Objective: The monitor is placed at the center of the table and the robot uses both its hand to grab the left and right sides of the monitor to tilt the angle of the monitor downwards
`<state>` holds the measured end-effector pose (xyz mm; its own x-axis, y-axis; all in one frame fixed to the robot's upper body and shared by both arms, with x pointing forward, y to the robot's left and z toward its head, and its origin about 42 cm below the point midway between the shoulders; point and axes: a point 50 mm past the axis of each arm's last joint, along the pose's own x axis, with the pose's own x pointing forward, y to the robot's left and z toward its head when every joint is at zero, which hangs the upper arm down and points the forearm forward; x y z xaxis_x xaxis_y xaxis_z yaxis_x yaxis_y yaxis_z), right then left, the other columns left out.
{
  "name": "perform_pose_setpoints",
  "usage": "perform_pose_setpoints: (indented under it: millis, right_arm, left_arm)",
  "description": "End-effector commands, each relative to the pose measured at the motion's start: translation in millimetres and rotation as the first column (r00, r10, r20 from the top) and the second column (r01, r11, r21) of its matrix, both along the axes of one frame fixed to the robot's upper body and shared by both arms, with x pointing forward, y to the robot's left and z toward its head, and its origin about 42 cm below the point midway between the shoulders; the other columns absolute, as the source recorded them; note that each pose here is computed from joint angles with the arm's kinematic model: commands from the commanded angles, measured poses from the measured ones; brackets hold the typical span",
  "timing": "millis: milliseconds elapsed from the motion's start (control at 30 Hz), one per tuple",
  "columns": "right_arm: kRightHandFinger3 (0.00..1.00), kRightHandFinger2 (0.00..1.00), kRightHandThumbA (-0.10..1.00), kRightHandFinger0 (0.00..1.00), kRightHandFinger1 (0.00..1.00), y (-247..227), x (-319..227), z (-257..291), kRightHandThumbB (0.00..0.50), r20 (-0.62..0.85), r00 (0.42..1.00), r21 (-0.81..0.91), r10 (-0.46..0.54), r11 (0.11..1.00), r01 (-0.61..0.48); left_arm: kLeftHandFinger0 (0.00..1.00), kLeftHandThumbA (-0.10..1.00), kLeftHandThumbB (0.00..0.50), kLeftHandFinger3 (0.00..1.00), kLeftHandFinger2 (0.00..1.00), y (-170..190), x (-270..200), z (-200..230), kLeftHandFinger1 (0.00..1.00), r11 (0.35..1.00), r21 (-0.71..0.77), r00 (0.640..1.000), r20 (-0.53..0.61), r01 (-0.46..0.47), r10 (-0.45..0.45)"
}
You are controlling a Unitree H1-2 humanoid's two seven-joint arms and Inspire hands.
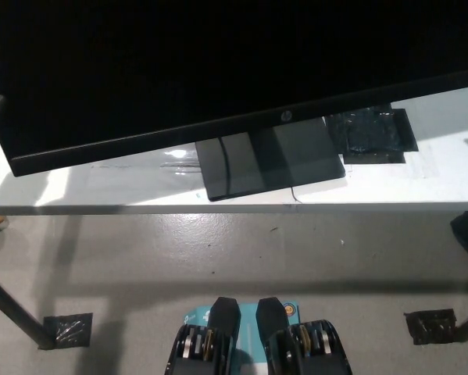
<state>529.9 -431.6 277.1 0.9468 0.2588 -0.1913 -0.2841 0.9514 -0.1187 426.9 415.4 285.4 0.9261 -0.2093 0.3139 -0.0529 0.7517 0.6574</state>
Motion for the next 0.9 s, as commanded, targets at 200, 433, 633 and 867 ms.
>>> perform_pose_setpoints:
  millis: [200,433,633,867]
  right_arm:
    - [1.00,1.00,0.70,1.00,1.00,9.1,25.3,160.2,0.500,0.194,0.971,-0.172,0.143,0.979,-0.110]
    - [1.00,1.00,0.67,1.00,1.00,13.5,26.8,177.8,0.500,0.221,0.963,-0.210,0.156,0.972,-0.109]
    - [1.00,1.00,0.68,1.00,1.00,13.7,27.4,183.3,0.498,0.291,0.949,-0.211,0.124,0.976,-0.063]
    - [1.00,1.00,0.65,1.00,1.00,11.6,27.4,184.3,0.465,0.287,0.952,-0.208,0.101,0.977,-0.041]
  left_arm:
    - [1.00,0.96,0.487,1.00,1.00,1.5,6.9,44.5,1.00,0.998,0.050,0.996,0.085,0.031,-0.035]
    - [1.00,0.91,0.465,1.00,1.00,-8.4,13.5,56.7,1.00,0.997,0.065,0.996,0.067,0.052,-0.057]
    - [1.00,0.82,0.459,1.00,1.00,-15.3,18.6,63.2,1.00,0.995,0.038,0.994,0.062,0.092,-0.094]
    - [1.00,0.74,0.435,1.00,1.00,-15.4,17.4,57.6,1.00,0.995,0.052,0.996,0.039,0.082,-0.084]
